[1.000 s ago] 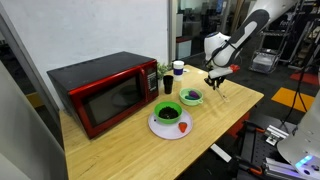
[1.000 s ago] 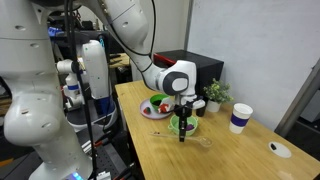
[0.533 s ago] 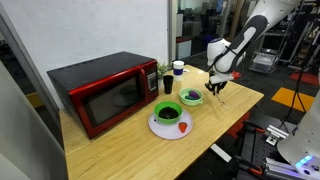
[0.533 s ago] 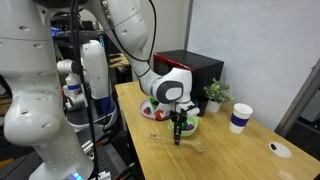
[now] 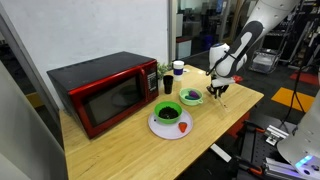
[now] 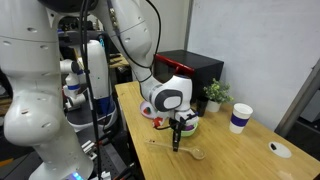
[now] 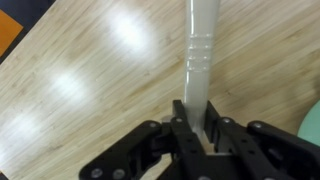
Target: Use the ladle to stir the contents in the green bowl
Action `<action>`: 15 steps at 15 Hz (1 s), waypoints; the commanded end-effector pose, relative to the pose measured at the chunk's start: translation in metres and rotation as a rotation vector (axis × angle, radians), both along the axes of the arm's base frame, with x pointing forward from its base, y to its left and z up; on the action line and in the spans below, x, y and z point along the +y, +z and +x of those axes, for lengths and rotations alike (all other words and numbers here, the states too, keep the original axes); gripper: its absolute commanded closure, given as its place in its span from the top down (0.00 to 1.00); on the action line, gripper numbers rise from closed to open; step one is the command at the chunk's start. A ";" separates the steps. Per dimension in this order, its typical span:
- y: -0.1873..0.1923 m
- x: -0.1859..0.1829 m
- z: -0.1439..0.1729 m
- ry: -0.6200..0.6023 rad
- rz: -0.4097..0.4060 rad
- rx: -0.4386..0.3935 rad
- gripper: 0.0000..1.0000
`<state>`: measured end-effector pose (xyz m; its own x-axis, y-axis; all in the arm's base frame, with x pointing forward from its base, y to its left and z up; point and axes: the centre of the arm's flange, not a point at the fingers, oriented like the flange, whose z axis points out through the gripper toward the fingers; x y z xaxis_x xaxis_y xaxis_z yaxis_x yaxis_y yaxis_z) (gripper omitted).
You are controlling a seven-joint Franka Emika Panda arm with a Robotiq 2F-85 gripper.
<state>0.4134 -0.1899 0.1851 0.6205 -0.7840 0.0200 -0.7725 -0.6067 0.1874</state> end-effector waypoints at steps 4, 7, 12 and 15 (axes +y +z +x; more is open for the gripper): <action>-0.009 -0.009 -0.010 0.013 0.023 -0.013 0.47; -0.002 -0.010 -0.008 0.022 0.037 -0.012 0.60; 0.031 -0.007 0.008 0.082 0.091 -0.002 0.96; 0.087 0.001 0.032 0.180 0.165 -0.024 1.00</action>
